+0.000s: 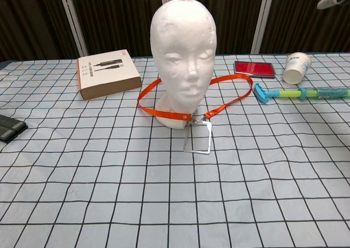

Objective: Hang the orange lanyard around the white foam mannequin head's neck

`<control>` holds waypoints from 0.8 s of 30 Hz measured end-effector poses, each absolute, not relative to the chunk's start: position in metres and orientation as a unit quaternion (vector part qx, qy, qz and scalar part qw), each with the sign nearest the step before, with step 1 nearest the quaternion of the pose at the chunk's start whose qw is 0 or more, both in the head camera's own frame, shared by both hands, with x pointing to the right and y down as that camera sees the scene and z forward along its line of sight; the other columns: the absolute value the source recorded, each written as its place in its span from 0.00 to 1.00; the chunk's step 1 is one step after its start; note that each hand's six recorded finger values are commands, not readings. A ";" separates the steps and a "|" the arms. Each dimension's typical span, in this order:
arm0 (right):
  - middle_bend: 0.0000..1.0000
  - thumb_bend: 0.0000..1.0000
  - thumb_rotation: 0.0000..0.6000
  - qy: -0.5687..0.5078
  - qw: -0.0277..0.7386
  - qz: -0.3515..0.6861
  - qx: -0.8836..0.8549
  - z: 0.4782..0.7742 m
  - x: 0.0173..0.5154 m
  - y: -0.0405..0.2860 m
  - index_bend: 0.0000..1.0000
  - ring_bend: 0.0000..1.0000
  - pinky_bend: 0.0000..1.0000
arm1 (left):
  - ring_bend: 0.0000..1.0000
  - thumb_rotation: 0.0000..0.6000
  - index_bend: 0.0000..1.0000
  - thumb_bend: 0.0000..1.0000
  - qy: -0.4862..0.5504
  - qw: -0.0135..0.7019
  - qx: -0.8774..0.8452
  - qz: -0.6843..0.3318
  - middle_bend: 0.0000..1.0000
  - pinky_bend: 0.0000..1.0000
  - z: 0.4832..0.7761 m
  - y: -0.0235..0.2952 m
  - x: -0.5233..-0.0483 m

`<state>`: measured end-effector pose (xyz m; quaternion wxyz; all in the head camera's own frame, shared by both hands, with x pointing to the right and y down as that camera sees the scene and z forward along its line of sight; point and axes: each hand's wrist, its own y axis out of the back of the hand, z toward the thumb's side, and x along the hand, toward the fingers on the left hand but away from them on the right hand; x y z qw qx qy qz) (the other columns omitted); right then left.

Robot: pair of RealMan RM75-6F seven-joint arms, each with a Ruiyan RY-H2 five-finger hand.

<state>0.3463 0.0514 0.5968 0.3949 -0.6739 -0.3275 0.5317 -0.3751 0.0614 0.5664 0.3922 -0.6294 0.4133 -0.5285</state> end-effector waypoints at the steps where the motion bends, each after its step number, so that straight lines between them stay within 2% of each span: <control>1: 0.07 0.81 1.00 -0.323 0.386 0.530 -0.682 0.599 0.346 0.058 0.15 0.00 0.00 | 0.00 1.00 0.00 0.00 0.414 0.393 -0.624 -0.534 0.00 0.00 0.565 0.073 -0.383; 3: 0.11 0.85 1.00 -0.314 0.371 0.528 -0.696 0.602 0.344 0.069 0.16 0.01 0.01 | 0.00 1.00 0.00 0.00 0.412 0.394 -0.618 -0.541 0.00 0.00 0.565 0.091 -0.392; 5: 0.16 0.91 1.00 -0.300 0.359 0.523 -0.713 0.605 0.340 0.081 0.19 0.05 0.06 | 0.00 1.00 0.00 0.00 0.410 0.391 -0.614 -0.550 0.00 0.00 0.564 0.108 -0.399; 9: 0.19 0.97 1.00 -0.276 0.340 0.505 -0.743 0.610 0.328 0.101 0.21 0.10 0.11 | 0.00 1.00 0.00 0.00 0.410 0.389 -0.605 -0.561 0.00 0.00 0.563 0.128 -0.407; 16: 0.19 0.98 1.00 -0.212 0.304 0.457 -0.808 0.628 0.285 0.142 0.21 0.10 0.13 | 0.00 1.00 0.00 0.00 0.400 0.392 -0.598 -0.573 0.00 0.00 0.568 0.148 -0.408; 24: 0.19 0.98 1.00 -0.166 0.291 0.420 -0.843 0.660 0.224 0.166 0.21 0.11 0.15 | 0.00 1.00 0.00 0.00 0.394 0.393 -0.596 -0.579 0.00 0.00 0.575 0.150 -0.413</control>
